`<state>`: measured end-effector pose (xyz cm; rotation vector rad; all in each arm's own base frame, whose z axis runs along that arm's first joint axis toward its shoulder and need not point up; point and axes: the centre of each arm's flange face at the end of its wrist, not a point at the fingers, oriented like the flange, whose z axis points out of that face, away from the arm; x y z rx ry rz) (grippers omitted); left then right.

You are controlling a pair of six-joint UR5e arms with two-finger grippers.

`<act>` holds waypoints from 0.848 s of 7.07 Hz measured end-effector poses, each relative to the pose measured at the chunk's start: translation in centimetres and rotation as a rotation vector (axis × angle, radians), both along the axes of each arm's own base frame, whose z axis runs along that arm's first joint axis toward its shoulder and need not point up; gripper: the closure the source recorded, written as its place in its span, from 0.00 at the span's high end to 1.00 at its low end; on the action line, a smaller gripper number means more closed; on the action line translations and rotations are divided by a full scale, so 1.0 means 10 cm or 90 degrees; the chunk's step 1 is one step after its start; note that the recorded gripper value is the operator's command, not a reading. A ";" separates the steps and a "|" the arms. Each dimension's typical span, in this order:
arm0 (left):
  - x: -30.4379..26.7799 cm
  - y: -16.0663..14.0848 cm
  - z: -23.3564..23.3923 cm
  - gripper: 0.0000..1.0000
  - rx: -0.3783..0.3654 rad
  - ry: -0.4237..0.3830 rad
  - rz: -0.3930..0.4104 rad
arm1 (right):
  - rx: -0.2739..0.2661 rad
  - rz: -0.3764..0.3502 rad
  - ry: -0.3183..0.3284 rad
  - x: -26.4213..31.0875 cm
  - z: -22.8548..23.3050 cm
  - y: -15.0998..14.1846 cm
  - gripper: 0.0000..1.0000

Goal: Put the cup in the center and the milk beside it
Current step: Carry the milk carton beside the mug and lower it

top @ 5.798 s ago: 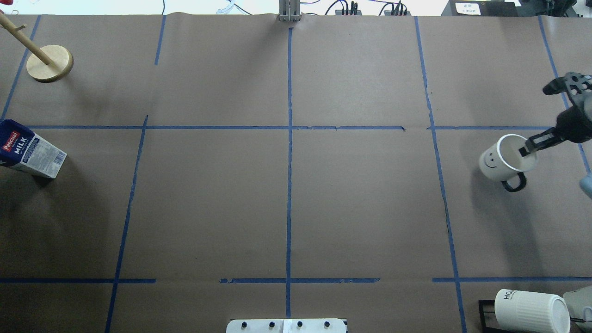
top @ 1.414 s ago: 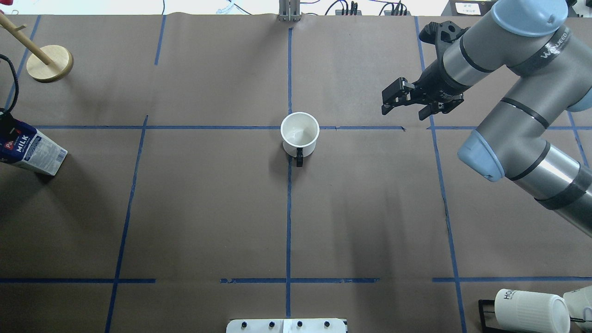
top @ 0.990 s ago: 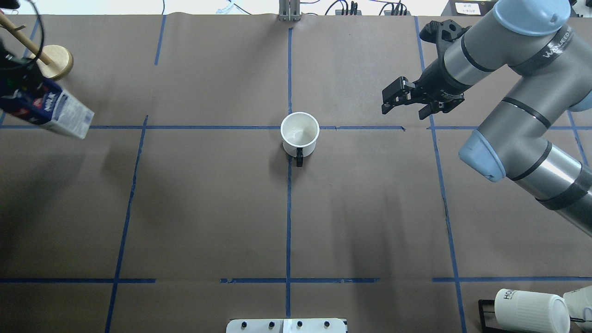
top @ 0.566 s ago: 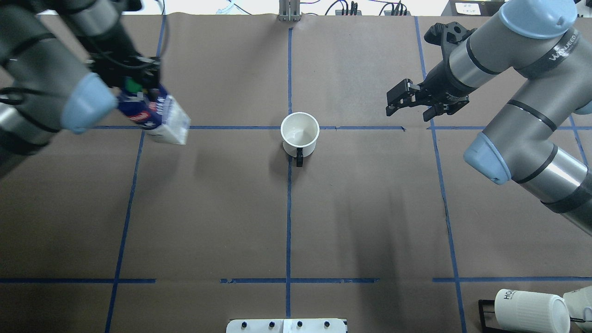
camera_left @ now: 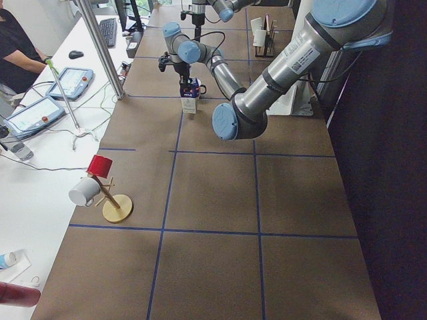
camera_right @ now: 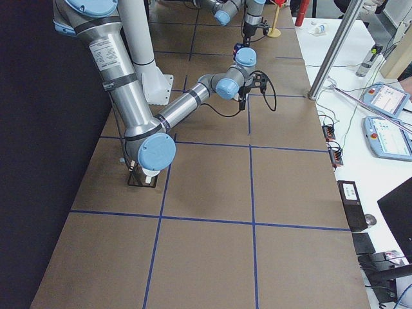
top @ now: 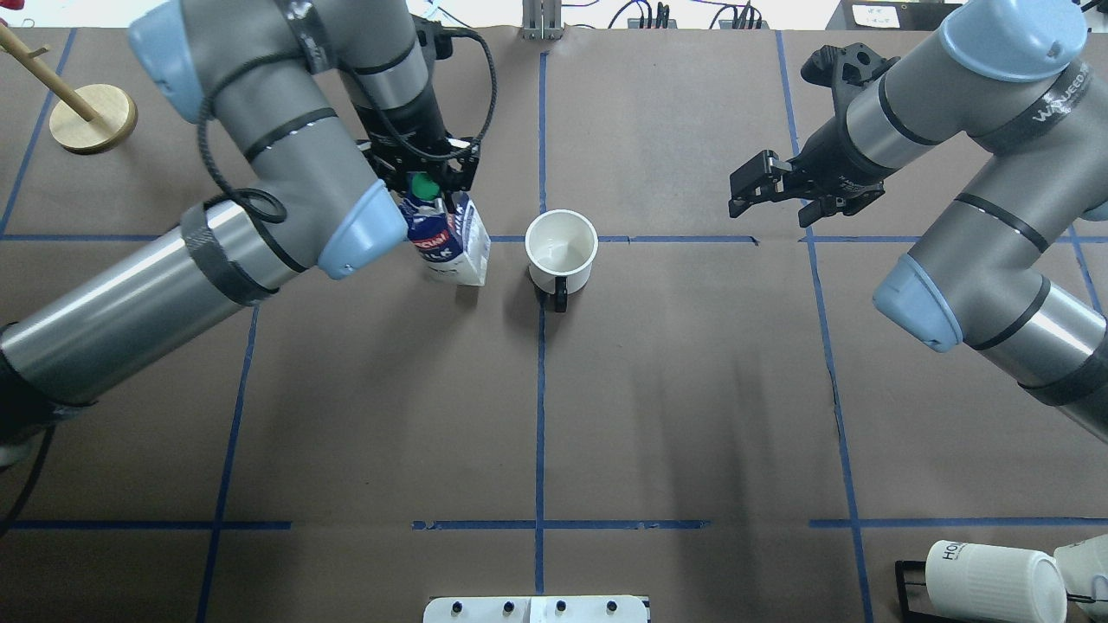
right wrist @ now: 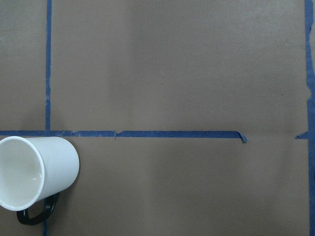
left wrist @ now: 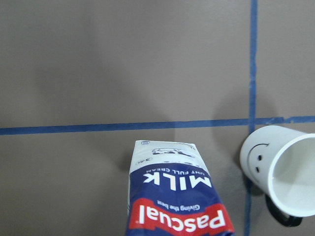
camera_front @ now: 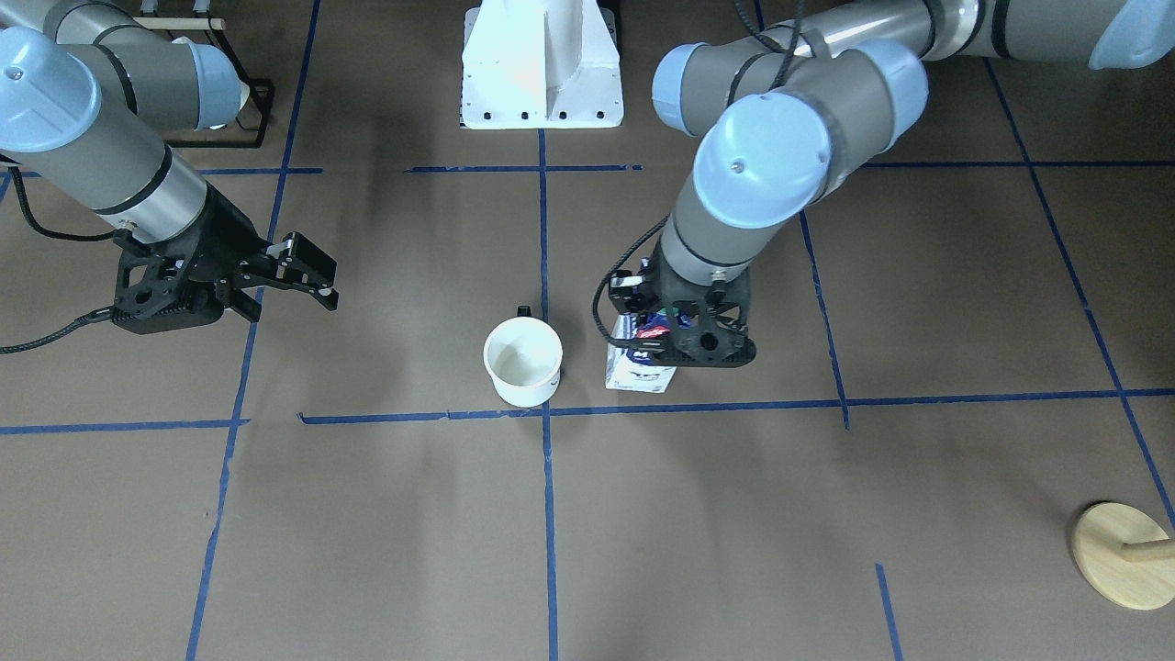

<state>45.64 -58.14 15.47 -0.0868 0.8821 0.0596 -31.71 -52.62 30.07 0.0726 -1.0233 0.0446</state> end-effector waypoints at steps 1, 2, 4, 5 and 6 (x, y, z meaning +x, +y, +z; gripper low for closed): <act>0.14 0.04 -0.05 0.07 -0.007 0.002 0.000 | 0.000 0.000 0.000 -0.01 0.00 0.01 1.00; 0.25 0.05 -0.12 0.08 -0.015 0.002 -0.005 | 0.000 -0.001 0.001 -0.02 0.00 0.01 1.00; 0.45 0.02 -0.22 0.43 -0.022 -0.001 -0.022 | 0.000 -0.001 0.001 -0.03 0.00 0.02 1.00; 0.53 0.04 -0.23 0.88 -0.023 -0.001 -0.024 | 0.000 -0.002 0.002 -0.04 0.00 0.02 1.00; 0.57 0.05 -0.24 1.00 -0.021 0.000 -0.026 | 0.000 -0.002 0.002 -0.05 0.00 0.02 1.00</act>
